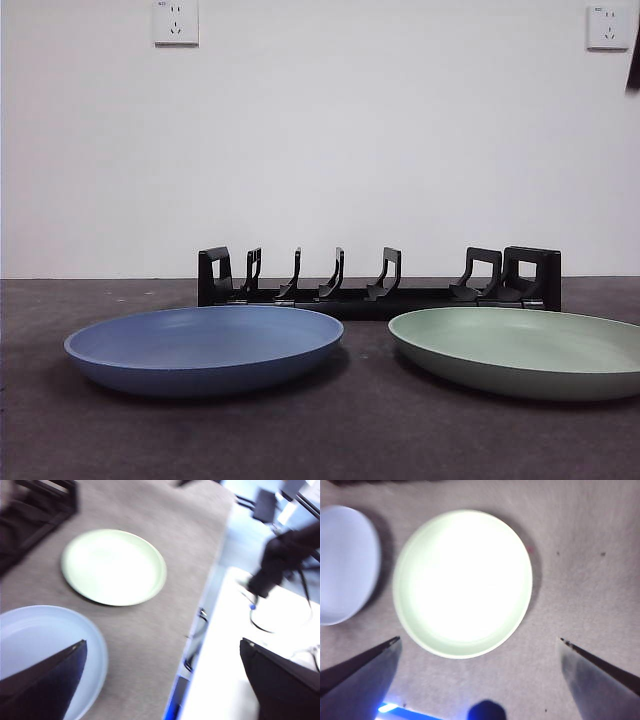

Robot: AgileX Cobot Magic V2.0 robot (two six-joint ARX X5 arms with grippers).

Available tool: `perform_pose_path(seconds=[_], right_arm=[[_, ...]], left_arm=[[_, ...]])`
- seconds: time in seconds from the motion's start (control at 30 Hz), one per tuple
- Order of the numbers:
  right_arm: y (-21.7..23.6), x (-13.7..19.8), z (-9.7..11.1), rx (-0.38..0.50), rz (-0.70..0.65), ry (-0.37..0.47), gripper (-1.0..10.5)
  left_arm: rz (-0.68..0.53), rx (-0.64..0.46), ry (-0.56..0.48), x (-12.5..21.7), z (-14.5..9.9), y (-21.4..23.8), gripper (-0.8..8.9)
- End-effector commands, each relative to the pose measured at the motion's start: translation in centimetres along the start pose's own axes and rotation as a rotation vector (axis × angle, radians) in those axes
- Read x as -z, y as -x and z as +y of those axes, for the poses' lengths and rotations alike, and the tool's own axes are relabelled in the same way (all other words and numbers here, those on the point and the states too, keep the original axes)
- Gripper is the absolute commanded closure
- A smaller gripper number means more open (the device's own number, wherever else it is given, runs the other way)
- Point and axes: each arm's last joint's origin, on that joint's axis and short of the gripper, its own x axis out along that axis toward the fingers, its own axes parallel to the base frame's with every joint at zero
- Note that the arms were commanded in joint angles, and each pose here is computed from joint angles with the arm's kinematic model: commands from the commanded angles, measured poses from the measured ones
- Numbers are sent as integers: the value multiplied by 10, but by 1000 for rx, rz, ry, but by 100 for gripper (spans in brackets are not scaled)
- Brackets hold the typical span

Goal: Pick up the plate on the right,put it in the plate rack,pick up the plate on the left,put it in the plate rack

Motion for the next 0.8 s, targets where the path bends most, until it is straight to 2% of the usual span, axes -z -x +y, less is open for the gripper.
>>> perform_pose_path(seconds=[0.03, 0.17, 0.5, 0.63, 0.8], right_arm=[[-28, -14, -12, -3, 82, -40, 291], [-67, -26, -26, 23, 186, -63, 356], [-127, -34, -39, 32, 315, -72, 359], [-141, -34, -41, 57, 343, -60, 489], [-151, -34, -42, 57, 364, -60, 539]], left_arm=[[19, 42, -37, -3, -2, -10, 180], [36, 70, -64, -4, -4, -17, 181], [37, 78, -83, -5, -5, -19, 181], [37, 78, -83, -5, -5, -19, 181], [37, 78, -83, -5, -5, -19, 181]])
